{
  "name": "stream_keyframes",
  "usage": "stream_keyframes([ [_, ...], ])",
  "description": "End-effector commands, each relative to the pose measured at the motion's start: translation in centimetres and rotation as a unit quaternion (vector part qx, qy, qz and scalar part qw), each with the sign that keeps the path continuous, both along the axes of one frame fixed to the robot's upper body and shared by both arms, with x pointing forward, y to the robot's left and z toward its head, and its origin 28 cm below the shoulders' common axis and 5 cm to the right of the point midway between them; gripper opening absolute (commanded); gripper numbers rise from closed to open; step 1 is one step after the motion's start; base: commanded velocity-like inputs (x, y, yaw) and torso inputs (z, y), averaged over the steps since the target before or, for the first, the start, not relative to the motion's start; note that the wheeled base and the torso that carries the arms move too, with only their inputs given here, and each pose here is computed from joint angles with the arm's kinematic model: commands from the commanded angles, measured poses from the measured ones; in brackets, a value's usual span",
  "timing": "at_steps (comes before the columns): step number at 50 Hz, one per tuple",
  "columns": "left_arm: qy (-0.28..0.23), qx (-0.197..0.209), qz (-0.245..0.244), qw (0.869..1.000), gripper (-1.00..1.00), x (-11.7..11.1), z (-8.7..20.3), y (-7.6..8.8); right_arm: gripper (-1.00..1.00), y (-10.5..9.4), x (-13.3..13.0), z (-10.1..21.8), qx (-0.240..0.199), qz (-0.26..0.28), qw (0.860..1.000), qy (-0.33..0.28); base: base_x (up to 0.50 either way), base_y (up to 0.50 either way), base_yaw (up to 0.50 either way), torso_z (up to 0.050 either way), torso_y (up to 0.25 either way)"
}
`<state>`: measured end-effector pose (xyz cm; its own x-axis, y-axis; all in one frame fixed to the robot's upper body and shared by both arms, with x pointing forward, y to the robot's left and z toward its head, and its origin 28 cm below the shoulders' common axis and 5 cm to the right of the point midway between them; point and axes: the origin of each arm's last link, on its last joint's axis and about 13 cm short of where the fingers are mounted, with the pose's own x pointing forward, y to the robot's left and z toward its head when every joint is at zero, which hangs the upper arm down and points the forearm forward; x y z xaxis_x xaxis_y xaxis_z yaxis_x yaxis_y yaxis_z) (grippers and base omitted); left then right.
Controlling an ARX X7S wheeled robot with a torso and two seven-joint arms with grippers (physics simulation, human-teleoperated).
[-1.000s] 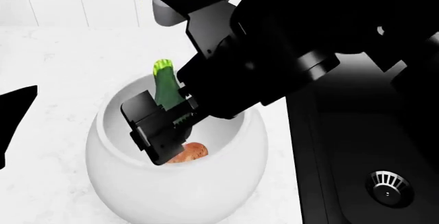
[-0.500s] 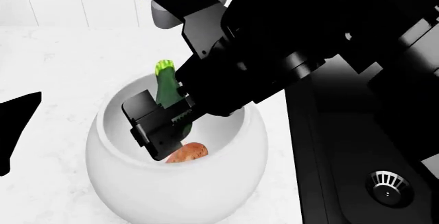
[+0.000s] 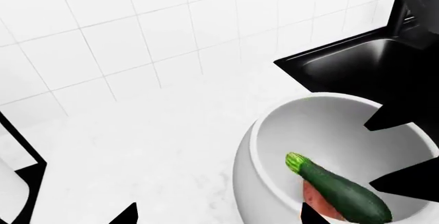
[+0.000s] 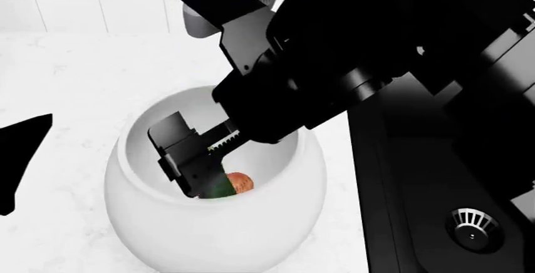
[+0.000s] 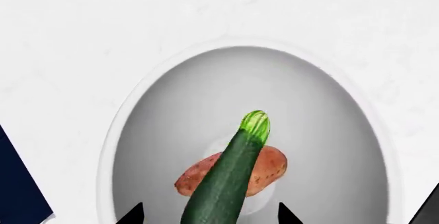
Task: There is a mixed pile of frozen fruits and vegetables on the counter. Locate all the frozen vegetables and place the items in a bowl on the counter. Take all the frozen fruits and defrost them in a running sink.
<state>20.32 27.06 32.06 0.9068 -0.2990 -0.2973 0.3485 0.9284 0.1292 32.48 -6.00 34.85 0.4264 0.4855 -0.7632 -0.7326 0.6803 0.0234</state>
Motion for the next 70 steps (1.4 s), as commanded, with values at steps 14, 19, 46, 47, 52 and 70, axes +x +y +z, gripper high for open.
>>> stream_keyframes([
  [14,-0.005,-0.002,0.009,1.0,1.0,0.1,0.7,0.0,1.0,-1.8,-1.9,3.5,0.105,-0.02,0.987,-0.117,0.0,0.0,0.0,0.0,0.0],
  [19,-0.011,-0.009,0.015,1.0,1.0,0.6,0.8,-0.5,1.0,-2.8,-4.2,2.3,0.152,-0.029,0.966,-0.208,0.0,0.0,0.0,0.0,0.0],
  [46,-0.085,-0.02,0.099,0.991,1.0,-2.0,-1.2,-1.9,1.0,-8.3,-12.1,-7.0,0.232,-0.228,0.873,-0.362,0.0,0.0,0.0,0.0,0.0],
  [47,-0.085,-0.02,0.099,0.991,1.0,-2.0,-1.2,-1.9,1.0,-8.4,-12.1,-7.0,0.235,-0.233,0.872,-0.36,0.0,0.0,0.0,0.0,0.0],
  [52,-0.083,-0.025,0.106,0.991,1.0,-2.0,-1.5,-1.8,1.0,-8.7,-12.4,-7.1,0.222,-0.242,0.875,-0.356,-0.01,0.0,0.0,0.0,0.0],
  [70,-0.074,-0.031,0.095,0.992,1.0,-1.7,-1.7,-2.3,1.0,-9.2,-13.0,-7.2,0.213,-0.254,0.876,-0.352,-0.46,0.06,0.0,0.0,0.0],
])
